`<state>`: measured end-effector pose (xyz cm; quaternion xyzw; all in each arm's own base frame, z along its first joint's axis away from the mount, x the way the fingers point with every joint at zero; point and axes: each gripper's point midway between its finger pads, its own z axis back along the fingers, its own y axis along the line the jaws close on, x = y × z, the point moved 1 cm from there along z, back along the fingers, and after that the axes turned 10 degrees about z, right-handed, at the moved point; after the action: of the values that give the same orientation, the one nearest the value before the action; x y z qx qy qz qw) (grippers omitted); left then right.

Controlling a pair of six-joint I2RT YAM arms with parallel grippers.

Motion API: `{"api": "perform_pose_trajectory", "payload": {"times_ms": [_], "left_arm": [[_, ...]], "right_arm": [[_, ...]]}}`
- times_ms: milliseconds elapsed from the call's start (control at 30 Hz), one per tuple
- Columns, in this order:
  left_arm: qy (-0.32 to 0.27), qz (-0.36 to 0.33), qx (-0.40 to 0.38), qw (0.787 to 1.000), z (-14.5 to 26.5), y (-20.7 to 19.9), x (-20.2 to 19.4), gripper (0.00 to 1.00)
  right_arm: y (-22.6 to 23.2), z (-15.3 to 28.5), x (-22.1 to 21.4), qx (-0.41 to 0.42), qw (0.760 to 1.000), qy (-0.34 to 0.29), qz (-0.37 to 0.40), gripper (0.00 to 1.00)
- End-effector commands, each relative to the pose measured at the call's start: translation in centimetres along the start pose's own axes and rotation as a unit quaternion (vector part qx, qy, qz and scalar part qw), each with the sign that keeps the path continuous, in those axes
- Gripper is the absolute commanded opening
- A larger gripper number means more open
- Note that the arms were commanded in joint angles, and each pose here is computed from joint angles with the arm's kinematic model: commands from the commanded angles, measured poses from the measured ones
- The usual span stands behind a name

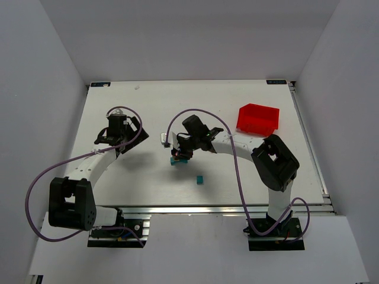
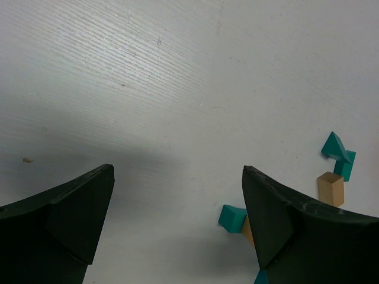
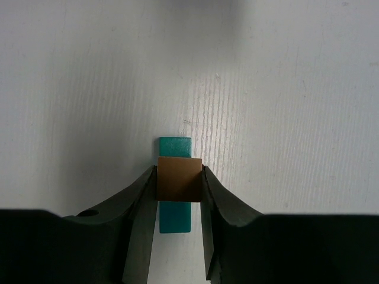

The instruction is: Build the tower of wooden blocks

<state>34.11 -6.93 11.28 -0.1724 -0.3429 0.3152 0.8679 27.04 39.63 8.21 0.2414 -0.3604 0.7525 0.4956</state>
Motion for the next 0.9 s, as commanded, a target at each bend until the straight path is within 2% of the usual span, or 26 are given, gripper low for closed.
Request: {"api": "perform_pose_trajectory", "payload": {"times_ms": [0, 133, 300, 467, 867], "left_arm": [[-0.012, -0.007, -0.024, 1.000, 0.95, -0.99, 0.49, 0.98], [-0.013, -0.009, -0.025, 1.000, 1.01, -1.06, 0.46, 0.98], [-0.014, -0.011, -0.027, 0.999, 1.06, -1.19, 0.51, 0.98], [-0.018, -0.012, -0.033, 0.999, 1.12, -1.25, 0.47, 0.98], [-0.009, -0.014, -0.050, 0.999, 1.47, -1.84, 0.20, 0.98]], "right_arm": [[-0.09, -0.18, -0.08, -0.004, 1.000, -0.003, 0.007, 0.21], [0.02, -0.23, -0.12, -0.003, 1.000, -0.004, 0.006, 0.24], [0.02, -0.20, -0.11, -0.004, 1.000, -0.004, 0.004, 0.35], [0.06, -0.12, -0.04, -0.003, 1.000, -0.002, 0.007, 0.42], [-0.31, 0.06, 0.11, -0.012, 1.000, -0.001, 0.006, 0.55]]}}
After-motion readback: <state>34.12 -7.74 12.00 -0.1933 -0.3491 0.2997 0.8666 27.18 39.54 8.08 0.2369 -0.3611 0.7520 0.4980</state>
